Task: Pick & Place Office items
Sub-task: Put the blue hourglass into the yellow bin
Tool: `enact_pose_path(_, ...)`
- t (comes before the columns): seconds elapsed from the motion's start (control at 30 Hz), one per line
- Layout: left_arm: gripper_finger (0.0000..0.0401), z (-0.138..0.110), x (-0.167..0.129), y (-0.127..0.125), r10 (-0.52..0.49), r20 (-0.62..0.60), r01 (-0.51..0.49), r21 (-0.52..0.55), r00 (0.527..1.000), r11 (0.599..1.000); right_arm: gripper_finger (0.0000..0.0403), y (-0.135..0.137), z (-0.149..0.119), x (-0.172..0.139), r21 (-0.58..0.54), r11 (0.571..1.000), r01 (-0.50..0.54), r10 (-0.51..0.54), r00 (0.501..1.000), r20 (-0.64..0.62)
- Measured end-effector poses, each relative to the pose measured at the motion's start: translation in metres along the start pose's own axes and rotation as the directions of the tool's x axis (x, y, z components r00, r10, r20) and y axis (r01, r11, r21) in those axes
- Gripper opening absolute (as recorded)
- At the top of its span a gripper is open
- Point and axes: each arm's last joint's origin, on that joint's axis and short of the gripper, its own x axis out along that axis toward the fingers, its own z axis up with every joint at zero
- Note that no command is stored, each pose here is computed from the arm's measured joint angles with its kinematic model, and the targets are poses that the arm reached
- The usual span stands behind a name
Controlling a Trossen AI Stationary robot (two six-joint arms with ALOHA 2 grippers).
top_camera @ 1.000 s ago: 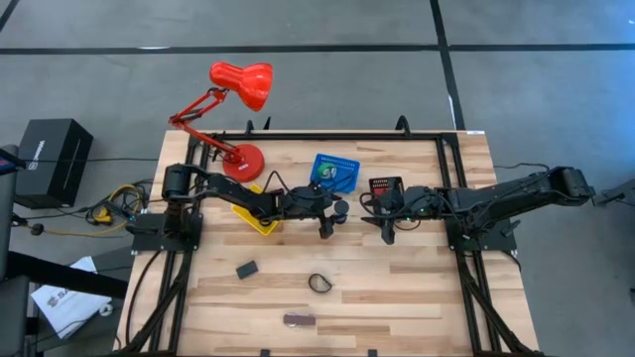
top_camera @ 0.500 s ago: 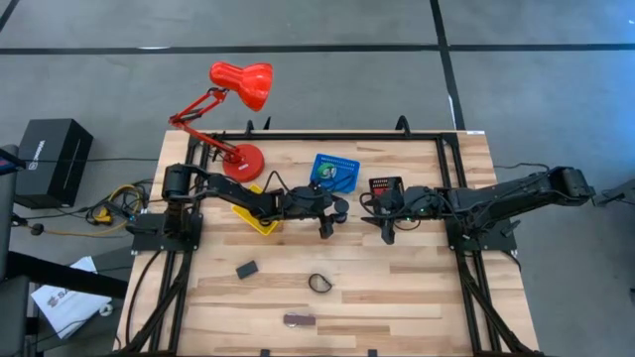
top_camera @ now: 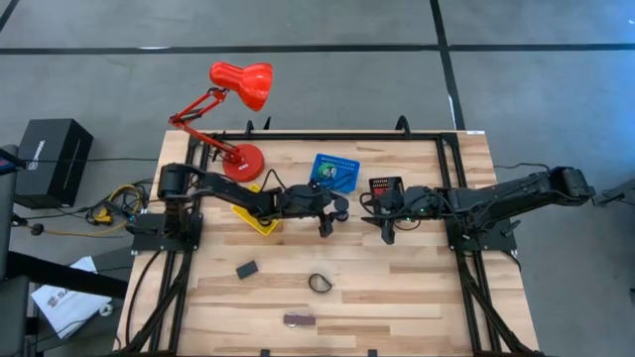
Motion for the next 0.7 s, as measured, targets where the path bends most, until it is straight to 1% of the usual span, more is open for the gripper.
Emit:
enact_pose_path(0.07,0.0226,0.008,-0.004,0.0,-0.002,0.03,0.002,-0.005,1.0,1.0,0.0214,0.0,0.0,0.0,0.0,1.0,0.0,0.0,1.0,-0.001)
enact_pose_path(0.17,0.022,0.02,-0.014,0.001,-0.003,0.037,0.003,-0.006,0.999,1.0,0.0214,0.0,-0.001,0.0,-0.001,1.0,0.001,-0.001,1.0,-0.004)
enact_pose_path(0.3,0.0218,0.032,-0.031,0.003,0.0,0.005,0.0,-0.001,1.0,1.0,0.0214,0.0,-0.001,0.0,0.001,1.0,0.001,-0.001,1.0,-0.005)
enact_pose_path(0.43,0.0225,0.043,-0.051,0.006,-0.001,0.008,0.001,-0.001,1.0,1.0,0.0214,0.0,-0.001,0.0,0.001,1.0,0.001,-0.001,1.0,-0.005)
enact_pose_path(0.6,0.0218,0.048,-0.082,0.012,0.012,0.046,-0.011,-0.009,0.999,1.0,0.0214,0.0,0.0,0.0,0.001,1.0,0.001,-0.001,1.0,-0.004)
enact_pose_path(0.7,0.0215,0.047,-0.1,0.016,0.036,0.07,-0.035,-0.016,0.997,0.999,0.0214,0.0,0.0,0.0,0.001,1.0,0.001,-0.001,1.0,-0.004)
